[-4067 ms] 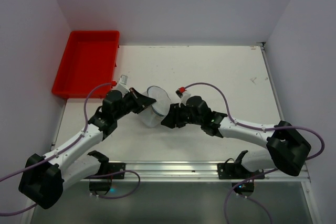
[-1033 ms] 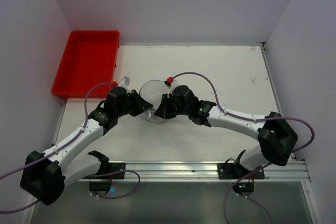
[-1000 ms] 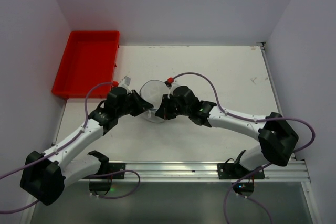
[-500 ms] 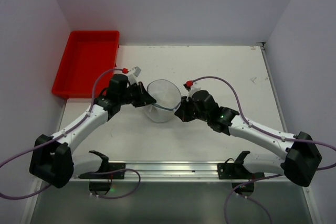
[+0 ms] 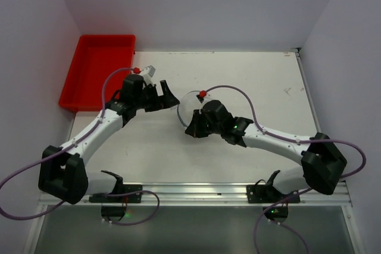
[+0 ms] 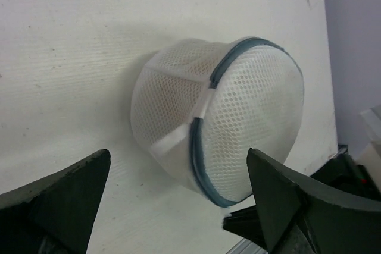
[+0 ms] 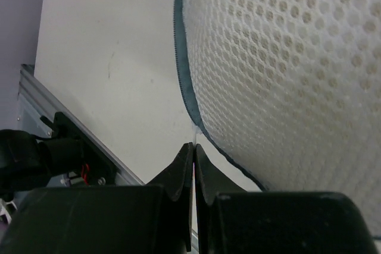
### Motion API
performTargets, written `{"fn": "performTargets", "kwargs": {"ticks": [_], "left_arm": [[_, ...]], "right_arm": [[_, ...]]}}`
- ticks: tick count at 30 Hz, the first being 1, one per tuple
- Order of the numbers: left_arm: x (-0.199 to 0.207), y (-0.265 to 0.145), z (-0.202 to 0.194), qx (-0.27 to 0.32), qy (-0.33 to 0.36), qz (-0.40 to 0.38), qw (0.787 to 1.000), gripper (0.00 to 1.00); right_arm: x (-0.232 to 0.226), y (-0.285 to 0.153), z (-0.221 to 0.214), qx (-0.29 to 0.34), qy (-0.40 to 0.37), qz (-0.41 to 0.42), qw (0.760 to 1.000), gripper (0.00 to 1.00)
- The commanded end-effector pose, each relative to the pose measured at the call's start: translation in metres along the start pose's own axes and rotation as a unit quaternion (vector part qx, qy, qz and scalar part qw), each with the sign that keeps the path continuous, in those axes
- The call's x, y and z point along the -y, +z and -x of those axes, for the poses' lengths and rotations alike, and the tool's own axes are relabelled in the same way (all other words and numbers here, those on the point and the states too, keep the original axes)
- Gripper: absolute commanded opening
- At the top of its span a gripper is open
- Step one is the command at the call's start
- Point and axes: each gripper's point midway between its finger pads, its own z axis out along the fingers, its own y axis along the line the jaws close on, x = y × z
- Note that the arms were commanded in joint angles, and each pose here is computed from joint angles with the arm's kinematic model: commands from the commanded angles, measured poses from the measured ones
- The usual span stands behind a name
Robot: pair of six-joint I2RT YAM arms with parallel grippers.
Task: Unzip the laundry bag and remove the bra
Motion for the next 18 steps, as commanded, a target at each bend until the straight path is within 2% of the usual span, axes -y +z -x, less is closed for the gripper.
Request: {"fn": "performTargets", "kwargs": {"ticks": [1, 3, 5, 10, 13, 16, 18], "left_arm": [[-0.005, -0.024, 0.0, 0.053, -0.08, 0.025, 0.995, 1.0], [0.004, -0.035, -0.001, 0.075, -0.102, 0.002, 0.992, 0.97], [0.004, -0.036, -0.013, 0.074, -0.111, -0.009, 0.991, 0.93], [0.015, -0.02, -0.029, 0.051, -0.122, -0.029, 0.991, 0.86], [0.02, -0.008, -0.033, 0.041, -0.123, -0.035, 0.991, 0.77], [0.024, 0.001, -0.03, 0.044, -0.126, -0.043, 0.99, 0.66], [0.026, 0.004, -0.028, 0.043, -0.127, -0.048, 0.99, 0.49]], "right_arm": [[-0.046, 0.01, 0.039, 0.045, 0.023, 0.056, 0.997, 0.0], [-0.052, 0.015, 0.046, 0.049, 0.018, 0.06, 0.997, 0.0], [-0.054, 0.017, 0.05, 0.053, 0.014, 0.059, 0.997, 0.0], [-0.052, 0.019, 0.048, 0.055, 0.01, 0.062, 0.997, 0.0], [-0.05, 0.02, 0.045, 0.05, 0.01, 0.059, 0.997, 0.0], [-0.046, 0.02, 0.04, 0.046, 0.007, 0.055, 0.997, 0.0], [-0.043, 0.016, 0.039, 0.048, 0.005, 0.05, 0.998, 0.0]]}}
